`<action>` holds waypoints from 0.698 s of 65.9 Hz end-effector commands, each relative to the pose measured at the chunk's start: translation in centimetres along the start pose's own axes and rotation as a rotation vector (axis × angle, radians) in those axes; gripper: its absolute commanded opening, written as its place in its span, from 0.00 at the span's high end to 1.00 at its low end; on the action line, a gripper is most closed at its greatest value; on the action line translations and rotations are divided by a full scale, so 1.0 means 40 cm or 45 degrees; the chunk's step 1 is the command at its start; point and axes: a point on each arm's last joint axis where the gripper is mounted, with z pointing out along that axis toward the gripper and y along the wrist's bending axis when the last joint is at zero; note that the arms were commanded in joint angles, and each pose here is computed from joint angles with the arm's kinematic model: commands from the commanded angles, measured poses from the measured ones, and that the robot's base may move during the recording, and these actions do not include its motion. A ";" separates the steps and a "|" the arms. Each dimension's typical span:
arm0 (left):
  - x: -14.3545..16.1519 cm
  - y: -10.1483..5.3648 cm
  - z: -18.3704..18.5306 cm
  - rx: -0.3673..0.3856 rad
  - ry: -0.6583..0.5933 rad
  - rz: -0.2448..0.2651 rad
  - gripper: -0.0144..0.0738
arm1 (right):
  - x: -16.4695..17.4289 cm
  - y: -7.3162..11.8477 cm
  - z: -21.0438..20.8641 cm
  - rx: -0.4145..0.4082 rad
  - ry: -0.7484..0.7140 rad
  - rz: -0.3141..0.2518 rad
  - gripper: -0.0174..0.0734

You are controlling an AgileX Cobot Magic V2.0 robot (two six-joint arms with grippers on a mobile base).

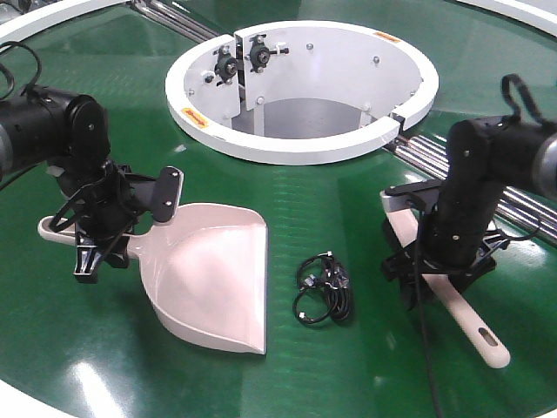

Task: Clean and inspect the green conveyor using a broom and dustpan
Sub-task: 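Reach the right gripper down and grasp the pink brush handle, then lift the brush and move it toward the black cable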

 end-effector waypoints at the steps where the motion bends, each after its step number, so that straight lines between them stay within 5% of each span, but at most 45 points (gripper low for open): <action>1: -0.004 0.002 -0.066 -0.096 -0.025 -0.003 0.85 | -0.003 -0.007 -0.044 0.034 -0.077 0.021 0.23; 23: -0.004 0.002 -0.066 -0.096 -0.023 -0.002 0.85 | -0.016 -0.012 0.001 0.052 -0.018 0.059 0.31; 46: -0.004 0.002 -0.066 -0.096 -0.023 -0.002 0.85 | -0.017 -0.013 0.001 0.056 -0.023 0.087 0.80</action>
